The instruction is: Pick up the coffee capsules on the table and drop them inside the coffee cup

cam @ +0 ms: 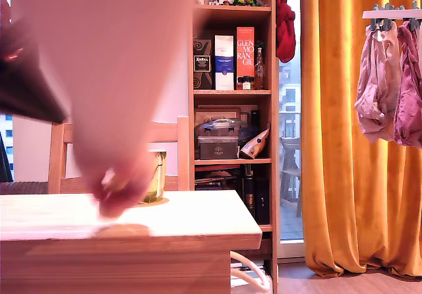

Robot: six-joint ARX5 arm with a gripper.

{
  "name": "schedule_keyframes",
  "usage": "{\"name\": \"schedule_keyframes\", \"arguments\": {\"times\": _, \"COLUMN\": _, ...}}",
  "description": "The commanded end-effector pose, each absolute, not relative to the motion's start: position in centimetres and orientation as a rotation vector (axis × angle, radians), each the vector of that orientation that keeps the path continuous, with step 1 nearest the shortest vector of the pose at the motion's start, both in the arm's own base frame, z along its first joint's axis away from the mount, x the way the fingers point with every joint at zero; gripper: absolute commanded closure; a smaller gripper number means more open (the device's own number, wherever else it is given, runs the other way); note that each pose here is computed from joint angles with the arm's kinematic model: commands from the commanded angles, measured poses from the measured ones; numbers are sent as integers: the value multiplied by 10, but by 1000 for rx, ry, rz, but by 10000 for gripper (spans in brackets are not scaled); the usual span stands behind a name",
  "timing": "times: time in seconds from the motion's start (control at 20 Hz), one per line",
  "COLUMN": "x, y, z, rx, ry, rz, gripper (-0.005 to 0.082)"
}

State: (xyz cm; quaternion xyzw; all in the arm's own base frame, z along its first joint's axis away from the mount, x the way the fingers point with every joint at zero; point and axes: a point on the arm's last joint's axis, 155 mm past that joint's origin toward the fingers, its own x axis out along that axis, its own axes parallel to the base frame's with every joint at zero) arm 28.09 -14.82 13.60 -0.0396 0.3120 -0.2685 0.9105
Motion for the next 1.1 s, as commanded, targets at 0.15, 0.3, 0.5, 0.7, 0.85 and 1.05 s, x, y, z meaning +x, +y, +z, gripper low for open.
{"name": "schedule_keyframes", "arguments": {"times": 0.15, "x": 278, "y": -146, "z": 139, "rx": -93, "ry": 637, "rz": -545, "gripper": 790}}
{"name": "schedule_keyframes", "arguments": {"times": 0.3, "x": 277, "y": -147, "z": 138, "rx": -110, "ry": 645, "rz": -544, "gripper": 790}}
{"name": "schedule_keyframes", "arguments": {"times": 0.5, "x": 278, "y": -147, "z": 139, "rx": -121, "ry": 641, "rz": -542, "gripper": 790}}
{"name": "schedule_keyframes", "arguments": {"times": 0.7, "x": 275, "y": -152, "z": 140, "rx": -118, "ry": 641, "rz": -565, "gripper": 790}}
{"name": "schedule_keyframes", "arguments": {"times": 0.85, "x": 270, "y": -163, "z": 141, "rx": -149, "ry": 652, "rz": -587, "gripper": 790}}
{"name": "schedule_keyframes", "arguments": {"times": 1.05, "x": 270, "y": -173, "z": 144, "rx": -207, "ry": 647, "rz": -518, "gripper": 790}}
